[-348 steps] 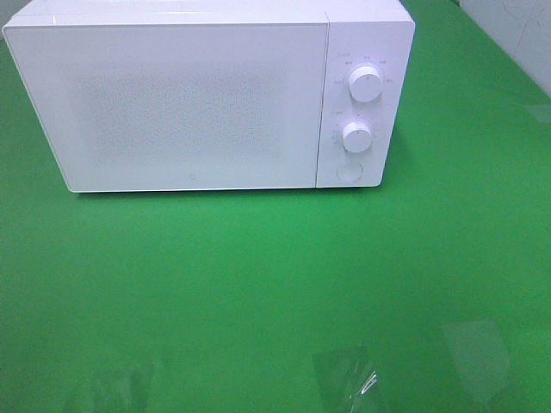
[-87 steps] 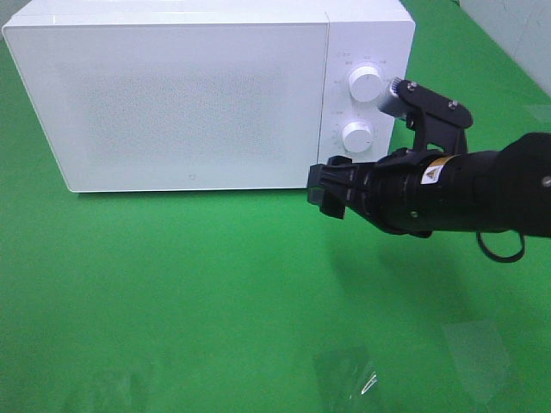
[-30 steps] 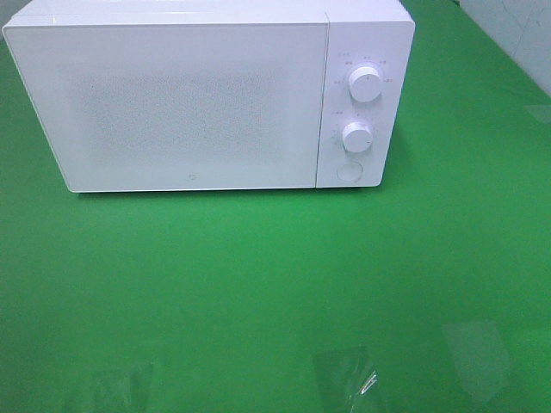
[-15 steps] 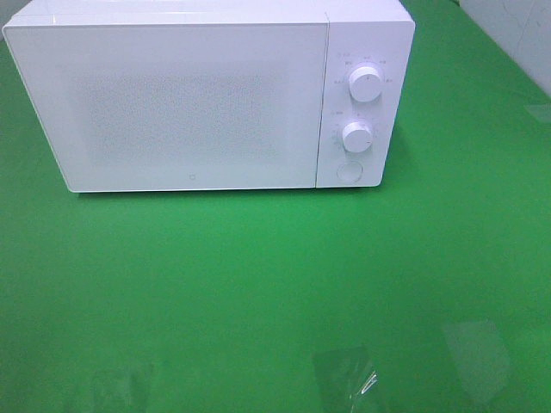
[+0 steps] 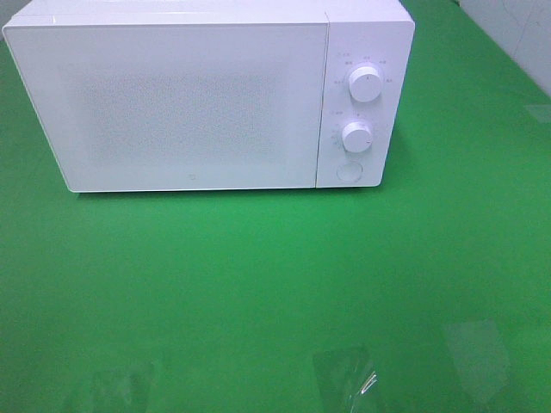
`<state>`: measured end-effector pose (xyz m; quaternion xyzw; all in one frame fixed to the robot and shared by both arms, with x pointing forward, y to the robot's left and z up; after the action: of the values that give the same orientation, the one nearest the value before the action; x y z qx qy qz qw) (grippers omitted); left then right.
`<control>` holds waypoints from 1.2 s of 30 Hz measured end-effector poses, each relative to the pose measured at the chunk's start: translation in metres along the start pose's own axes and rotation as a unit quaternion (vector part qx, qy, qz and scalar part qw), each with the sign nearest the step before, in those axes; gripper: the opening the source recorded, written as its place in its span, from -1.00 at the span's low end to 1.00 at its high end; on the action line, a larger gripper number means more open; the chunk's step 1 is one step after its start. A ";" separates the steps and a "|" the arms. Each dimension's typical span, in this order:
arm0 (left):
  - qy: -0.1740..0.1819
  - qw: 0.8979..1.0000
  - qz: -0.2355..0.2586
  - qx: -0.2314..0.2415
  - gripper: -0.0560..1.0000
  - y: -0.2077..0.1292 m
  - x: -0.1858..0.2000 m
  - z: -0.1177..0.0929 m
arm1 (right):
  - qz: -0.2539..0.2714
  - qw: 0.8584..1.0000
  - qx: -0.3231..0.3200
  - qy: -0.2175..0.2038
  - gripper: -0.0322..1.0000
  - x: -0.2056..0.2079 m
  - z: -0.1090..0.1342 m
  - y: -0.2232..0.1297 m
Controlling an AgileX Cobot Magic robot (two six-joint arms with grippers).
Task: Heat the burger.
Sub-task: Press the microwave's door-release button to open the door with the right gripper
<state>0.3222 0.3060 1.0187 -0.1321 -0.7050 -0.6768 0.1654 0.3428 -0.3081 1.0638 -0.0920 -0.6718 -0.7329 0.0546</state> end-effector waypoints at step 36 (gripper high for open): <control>0.000 1.000 0.000 0.000 0.98 0.000 0.000 0.000 | -0.081 0.994 -0.034 0.062 0.43 -0.193 0.031 -0.006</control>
<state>0.3223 0.3060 1.0189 -0.1318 -0.7051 -0.6769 0.1650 0.5324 -0.2855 1.0204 0.0066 -0.6474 -0.7614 0.0342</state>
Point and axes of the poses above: a point on each arm's last joint axis where the gripper is mounted, x pointing back along that axis away from the gripper, z along the wrist's bending axis when the last joint is at zero, y = z × x, the point moved 10 cm from there along -x, pointing out along that axis toward the gripper, and after that the axes turned 1 degree about -x, right-handed, at the moved point
